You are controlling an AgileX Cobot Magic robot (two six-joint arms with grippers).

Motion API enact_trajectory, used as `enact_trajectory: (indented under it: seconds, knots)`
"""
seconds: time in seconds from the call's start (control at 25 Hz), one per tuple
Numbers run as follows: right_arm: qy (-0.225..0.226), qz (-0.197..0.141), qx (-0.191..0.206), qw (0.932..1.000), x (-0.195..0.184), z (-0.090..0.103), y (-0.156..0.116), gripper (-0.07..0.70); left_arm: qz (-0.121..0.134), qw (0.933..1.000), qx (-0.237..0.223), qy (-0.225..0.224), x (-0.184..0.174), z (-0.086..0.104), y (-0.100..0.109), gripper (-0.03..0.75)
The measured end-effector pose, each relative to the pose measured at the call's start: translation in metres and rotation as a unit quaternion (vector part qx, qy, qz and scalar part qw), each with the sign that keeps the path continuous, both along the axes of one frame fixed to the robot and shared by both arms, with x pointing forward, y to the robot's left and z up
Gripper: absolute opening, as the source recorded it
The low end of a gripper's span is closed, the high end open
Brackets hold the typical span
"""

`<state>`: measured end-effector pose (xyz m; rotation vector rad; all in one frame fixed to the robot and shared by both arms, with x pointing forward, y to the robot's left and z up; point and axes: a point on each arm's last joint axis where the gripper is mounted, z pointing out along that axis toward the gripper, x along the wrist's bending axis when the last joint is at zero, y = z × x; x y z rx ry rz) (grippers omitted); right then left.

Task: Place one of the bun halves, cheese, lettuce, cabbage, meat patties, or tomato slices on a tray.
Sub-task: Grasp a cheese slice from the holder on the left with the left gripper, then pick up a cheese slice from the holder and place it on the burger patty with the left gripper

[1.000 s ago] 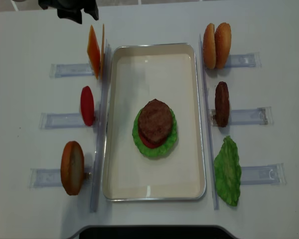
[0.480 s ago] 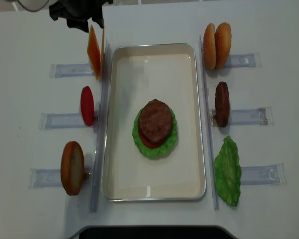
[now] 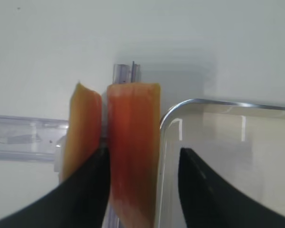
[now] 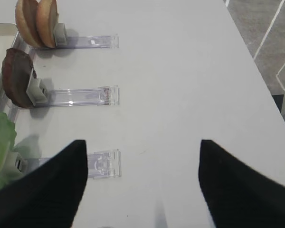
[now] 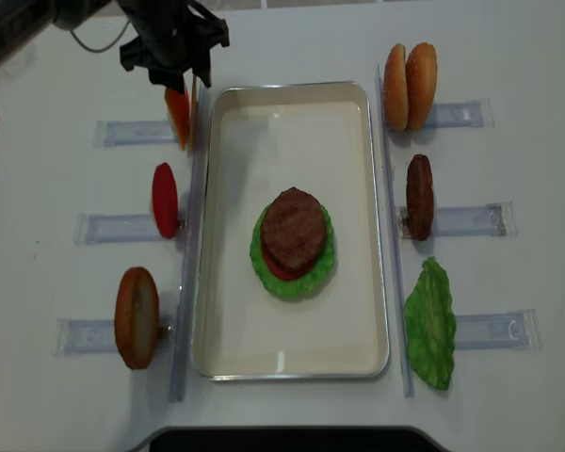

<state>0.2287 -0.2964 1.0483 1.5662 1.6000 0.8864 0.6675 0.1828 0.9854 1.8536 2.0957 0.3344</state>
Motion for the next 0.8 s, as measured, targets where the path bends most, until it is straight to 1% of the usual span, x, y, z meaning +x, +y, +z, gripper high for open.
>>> enact_trajectory:
  seconds: [0.04,0.08,0.16,0.2,0.24,0.32,0.48,0.56,0.64,0.68,0.8]
  knots:
    - [0.0,0.0,0.0,1.0,0.0,0.0,0.0,0.472,-0.001,1.0,0.001,0.002,0.0,-0.002,0.0,0.332]
    - [0.0,0.0,0.0,1.0,0.0,0.0,0.0,0.472,-0.003,1.0,0.003,0.004,0.001,-0.004,0.0,0.278]
    - [0.0,0.0,0.0,1.0,0.0,0.0,0.0,0.472,-0.01,0.9999,0.004,0.005,0.001,-0.005,0.0,0.127]
    - [0.0,0.0,0.0,1.0,0.0,0.0,0.0,0.472,-0.013,0.9999,0.003,0.006,0.0,-0.003,-0.001,0.076]
    - [0.0,0.0,0.0,1.0,0.0,0.0,0.0,0.472,-0.016,0.9999,0.002,0.004,-0.001,0.0,-0.001,0.051]
    - [0.0,0.0,0.0,1.0,0.0,0.0,0.0,0.472,-0.017,0.9998,-0.005,-0.006,-0.004,0.012,-0.001,0.029]
    - [0.0,0.0,0.0,1.0,0.0,0.0,0.0,0.472,-0.015,0.9983,-0.024,-0.052,-0.018,0.059,0.003,0.027]
    - [0.0,0.0,0.0,1.0,0.0,0.0,0.0,0.472,-0.014,0.9975,-0.028,-0.063,-0.027,0.078,0.005,0.025]
    - [0.0,0.0,0.0,1.0,0.0,0.0,0.0,0.472,-0.013,0.9977,-0.027,-0.061,-0.032,0.086,0.007,0.026]
    - [0.0,0.0,0.0,1.0,0.0,0.0,0.0,0.472,-0.013,0.9981,-0.027,-0.054,-0.034,0.087,0.007,0.026]
    - [0.0,0.0,0.0,1.0,0.0,0.0,0.0,0.472,-0.008,0.9982,-0.052,-0.027,-0.041,0.079,0.003,0.026]
